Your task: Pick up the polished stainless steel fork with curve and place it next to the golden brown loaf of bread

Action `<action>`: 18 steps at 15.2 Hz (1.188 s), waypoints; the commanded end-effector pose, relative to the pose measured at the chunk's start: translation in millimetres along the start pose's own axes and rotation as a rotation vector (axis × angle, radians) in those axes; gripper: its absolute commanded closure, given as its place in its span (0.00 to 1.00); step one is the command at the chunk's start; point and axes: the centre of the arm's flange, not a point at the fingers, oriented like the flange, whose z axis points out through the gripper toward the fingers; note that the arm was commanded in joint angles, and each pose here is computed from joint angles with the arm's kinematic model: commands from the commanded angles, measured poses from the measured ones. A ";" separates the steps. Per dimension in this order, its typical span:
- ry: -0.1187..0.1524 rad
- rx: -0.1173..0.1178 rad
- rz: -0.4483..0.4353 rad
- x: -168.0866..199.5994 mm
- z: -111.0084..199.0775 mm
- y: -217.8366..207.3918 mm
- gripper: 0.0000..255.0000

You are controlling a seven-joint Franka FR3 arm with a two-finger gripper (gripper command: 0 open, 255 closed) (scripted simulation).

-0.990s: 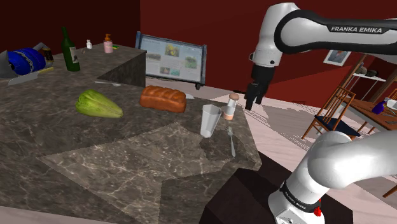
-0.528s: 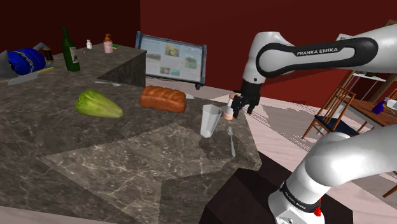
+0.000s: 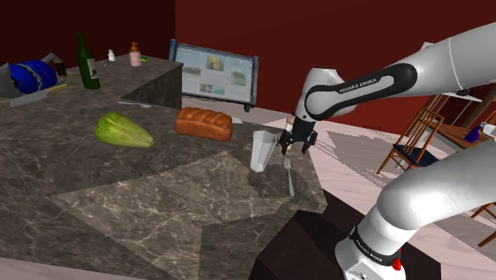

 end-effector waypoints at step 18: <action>0.074 0.013 0.354 58.5 140.8 53.8 0.00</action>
